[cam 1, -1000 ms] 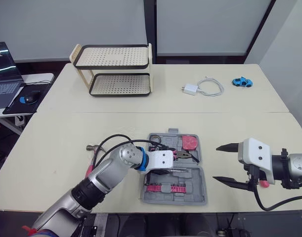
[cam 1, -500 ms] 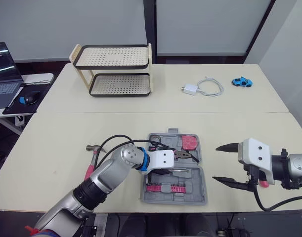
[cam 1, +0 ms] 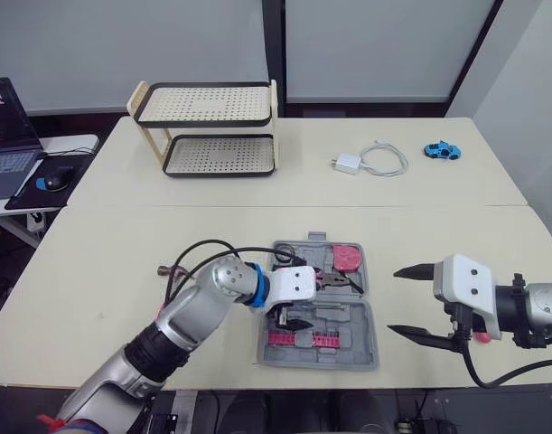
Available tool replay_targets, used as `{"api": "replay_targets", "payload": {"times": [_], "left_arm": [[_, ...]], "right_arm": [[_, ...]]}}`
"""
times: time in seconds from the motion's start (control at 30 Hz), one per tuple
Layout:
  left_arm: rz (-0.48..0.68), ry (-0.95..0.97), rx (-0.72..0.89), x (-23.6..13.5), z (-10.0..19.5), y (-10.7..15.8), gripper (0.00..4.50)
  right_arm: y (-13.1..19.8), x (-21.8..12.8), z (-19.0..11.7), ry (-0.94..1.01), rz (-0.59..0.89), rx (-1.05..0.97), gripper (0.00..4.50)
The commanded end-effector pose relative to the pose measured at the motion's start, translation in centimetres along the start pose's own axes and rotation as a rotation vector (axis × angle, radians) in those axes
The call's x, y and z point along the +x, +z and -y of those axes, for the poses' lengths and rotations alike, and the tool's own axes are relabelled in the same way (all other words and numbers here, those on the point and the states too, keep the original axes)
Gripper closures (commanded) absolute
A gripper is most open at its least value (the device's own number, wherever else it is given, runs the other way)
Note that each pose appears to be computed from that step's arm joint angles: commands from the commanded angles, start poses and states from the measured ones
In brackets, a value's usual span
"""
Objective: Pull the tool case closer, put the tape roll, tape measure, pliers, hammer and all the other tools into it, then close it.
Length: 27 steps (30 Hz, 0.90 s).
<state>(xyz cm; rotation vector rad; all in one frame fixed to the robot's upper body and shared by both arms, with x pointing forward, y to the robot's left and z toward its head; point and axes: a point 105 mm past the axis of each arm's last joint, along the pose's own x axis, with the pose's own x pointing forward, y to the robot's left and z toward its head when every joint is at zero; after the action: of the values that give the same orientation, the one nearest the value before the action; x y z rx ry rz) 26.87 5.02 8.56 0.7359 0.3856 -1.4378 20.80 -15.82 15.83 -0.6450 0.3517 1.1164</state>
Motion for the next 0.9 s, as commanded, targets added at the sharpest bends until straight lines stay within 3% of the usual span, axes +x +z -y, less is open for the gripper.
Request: {"api": "replay_targets", "payload": {"times": [0.03,0.23,0.27,0.33,0.67,0.9], "left_arm": [[0.109,-0.024,0.008,-1.8,0.0,2.0,0.84],[0.154,-0.007,0.015,-2.8,-1.2,0.7,0.84],[0.156,-0.004,0.014,-2.7,-1.3,0.4,1.01],[0.154,-0.018,0.020,-2.4,-1.3,-0.1,1.41],[0.111,-0.037,0.049,-0.4,-0.9,-1.9,4.49],[0.077,-0.032,0.047,0.8,-1.2,-2.7,4.49]], "right_arm": [[1.0,-0.2,-0.1,-0.010,0.028,-0.035,0.00],[1.3,0.0,0.0,-0.021,0.043,-0.034,0.00],[1.3,0.0,0.0,-0.023,0.046,-0.034,0.00],[1.3,0.1,0.0,-0.025,0.050,-0.034,0.00],[1.4,0.4,0.0,-0.027,0.058,-0.033,0.00],[1.4,0.5,-0.1,-0.026,0.059,-0.033,0.00]]}}
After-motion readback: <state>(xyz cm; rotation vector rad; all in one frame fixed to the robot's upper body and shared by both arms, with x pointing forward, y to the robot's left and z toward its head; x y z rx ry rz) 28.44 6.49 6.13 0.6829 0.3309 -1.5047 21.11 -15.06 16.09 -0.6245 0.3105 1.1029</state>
